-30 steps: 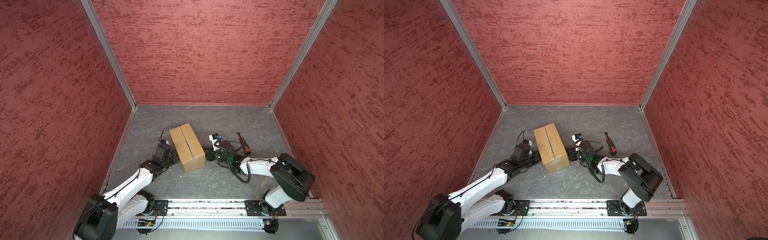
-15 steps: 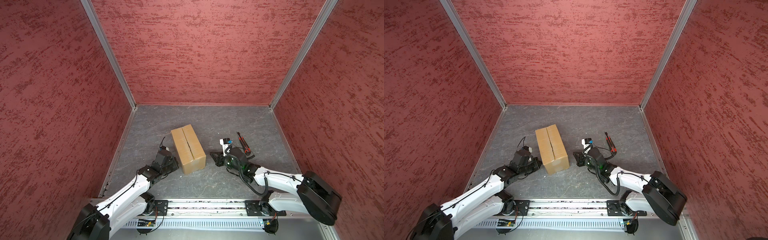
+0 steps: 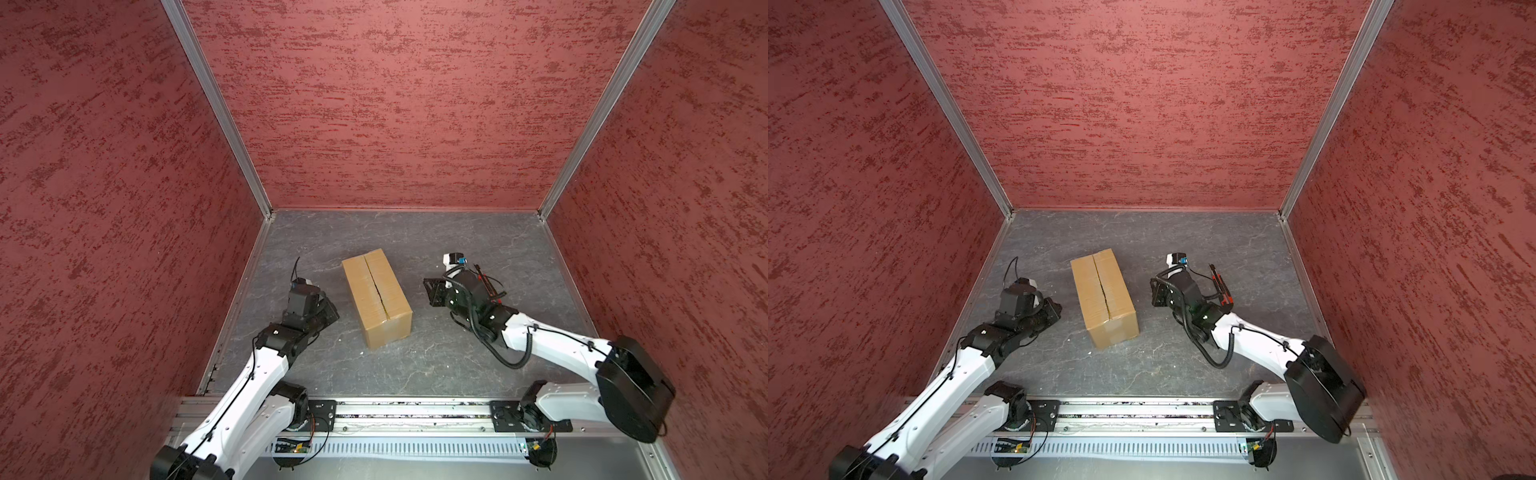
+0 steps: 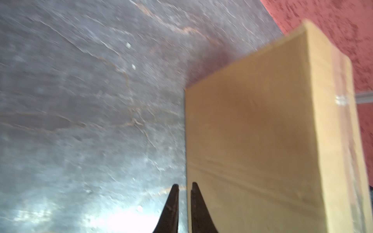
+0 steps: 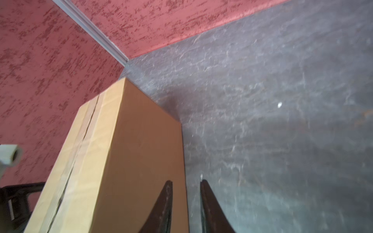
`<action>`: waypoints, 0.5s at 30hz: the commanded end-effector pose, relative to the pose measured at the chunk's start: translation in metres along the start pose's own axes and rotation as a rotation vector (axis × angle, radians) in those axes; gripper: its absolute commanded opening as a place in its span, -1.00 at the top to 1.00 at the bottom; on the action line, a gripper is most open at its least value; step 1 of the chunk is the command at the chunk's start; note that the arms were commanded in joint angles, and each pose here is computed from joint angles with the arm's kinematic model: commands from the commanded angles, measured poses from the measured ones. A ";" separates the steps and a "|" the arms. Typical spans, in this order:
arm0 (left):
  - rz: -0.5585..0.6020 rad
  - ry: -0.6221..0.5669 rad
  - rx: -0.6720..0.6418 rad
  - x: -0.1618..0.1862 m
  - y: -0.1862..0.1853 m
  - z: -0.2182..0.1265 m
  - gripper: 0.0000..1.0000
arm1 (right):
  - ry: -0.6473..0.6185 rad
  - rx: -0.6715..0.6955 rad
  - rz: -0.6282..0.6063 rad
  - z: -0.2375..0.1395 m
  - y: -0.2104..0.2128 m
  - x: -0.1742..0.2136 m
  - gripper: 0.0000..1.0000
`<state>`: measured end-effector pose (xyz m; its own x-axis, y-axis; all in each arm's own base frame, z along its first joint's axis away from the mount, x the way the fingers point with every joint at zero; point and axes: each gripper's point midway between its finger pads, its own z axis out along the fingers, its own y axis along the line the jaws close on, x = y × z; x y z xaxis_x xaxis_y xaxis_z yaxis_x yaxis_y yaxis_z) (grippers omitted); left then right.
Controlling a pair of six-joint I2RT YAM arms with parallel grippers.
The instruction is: Unpack the express box
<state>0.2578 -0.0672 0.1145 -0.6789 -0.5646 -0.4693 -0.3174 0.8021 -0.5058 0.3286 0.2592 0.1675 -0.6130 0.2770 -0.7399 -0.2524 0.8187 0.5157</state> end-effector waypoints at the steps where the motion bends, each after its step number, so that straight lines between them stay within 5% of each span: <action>1: 0.039 0.003 0.040 -0.012 -0.010 0.008 0.74 | 0.027 -0.028 -0.040 0.022 0.010 -0.009 0.51; 15: 0.048 0.093 0.090 0.040 -0.028 0.028 0.78 | 0.157 -0.179 -0.076 0.093 0.046 0.005 0.56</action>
<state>0.2543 -0.1157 0.0844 -0.7795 -0.4757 -0.4075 -0.2199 0.8169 -0.5332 0.3833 0.3318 0.1374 -0.6914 0.1266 -0.7113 -0.3764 0.7772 0.5042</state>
